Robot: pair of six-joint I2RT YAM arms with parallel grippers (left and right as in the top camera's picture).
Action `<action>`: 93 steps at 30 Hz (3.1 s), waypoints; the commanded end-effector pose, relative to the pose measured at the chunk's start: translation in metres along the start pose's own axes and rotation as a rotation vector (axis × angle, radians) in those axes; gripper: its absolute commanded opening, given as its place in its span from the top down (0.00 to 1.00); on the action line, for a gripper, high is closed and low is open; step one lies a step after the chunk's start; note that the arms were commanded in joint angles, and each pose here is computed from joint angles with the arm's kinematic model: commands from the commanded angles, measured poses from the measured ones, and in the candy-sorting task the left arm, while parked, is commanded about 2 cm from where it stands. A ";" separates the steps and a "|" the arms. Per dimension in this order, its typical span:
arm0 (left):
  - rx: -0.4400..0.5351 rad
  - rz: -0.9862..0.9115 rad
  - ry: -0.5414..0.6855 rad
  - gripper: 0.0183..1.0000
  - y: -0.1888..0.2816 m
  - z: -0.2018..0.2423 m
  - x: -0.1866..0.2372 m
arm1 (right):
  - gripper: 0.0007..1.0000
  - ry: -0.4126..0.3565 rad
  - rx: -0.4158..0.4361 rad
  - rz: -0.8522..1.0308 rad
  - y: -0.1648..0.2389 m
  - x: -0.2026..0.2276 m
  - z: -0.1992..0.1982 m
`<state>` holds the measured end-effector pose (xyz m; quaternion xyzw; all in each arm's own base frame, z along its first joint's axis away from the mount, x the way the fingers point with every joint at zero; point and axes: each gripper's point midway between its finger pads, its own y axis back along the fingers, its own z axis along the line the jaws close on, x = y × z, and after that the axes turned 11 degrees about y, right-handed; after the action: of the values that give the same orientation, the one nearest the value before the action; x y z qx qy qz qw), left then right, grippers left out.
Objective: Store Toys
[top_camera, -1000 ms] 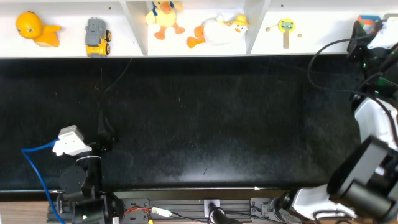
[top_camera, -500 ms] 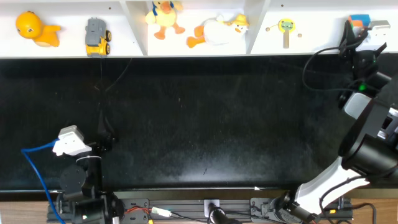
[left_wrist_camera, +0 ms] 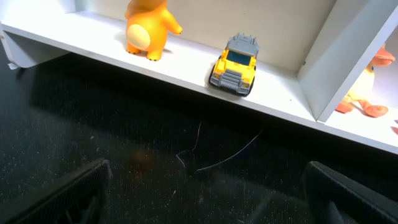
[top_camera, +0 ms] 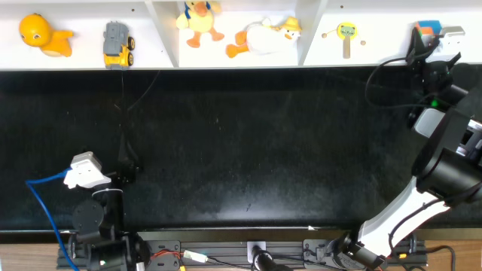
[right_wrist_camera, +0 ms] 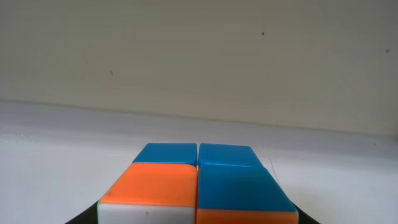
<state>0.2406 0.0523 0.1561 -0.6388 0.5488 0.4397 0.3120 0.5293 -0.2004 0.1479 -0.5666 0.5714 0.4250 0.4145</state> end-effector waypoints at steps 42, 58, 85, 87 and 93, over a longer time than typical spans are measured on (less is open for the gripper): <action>0.010 -0.003 0.016 0.00 0.000 -0.002 0.000 | 0.00 -0.109 -0.044 0.472 0.088 -0.068 0.016; 0.011 -0.004 0.016 0.00 0.000 -0.002 0.000 | 0.00 0.061 -0.433 0.344 0.146 -0.189 0.167; 0.011 -0.004 0.016 0.00 0.000 -0.002 0.000 | 0.00 -0.219 -0.665 0.542 0.231 -0.203 0.260; 0.011 -0.004 0.016 0.00 0.000 -0.002 0.000 | 0.00 -0.219 -0.666 0.543 0.230 -0.203 0.260; 0.011 -0.004 0.016 0.00 0.000 -0.002 0.000 | 0.00 -0.214 -0.659 0.506 0.237 -0.212 0.256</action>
<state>0.2406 0.0524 0.1560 -0.6388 0.5489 0.4398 0.3119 0.2996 0.1043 0.2677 -0.4510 0.4887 0.7332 0.1422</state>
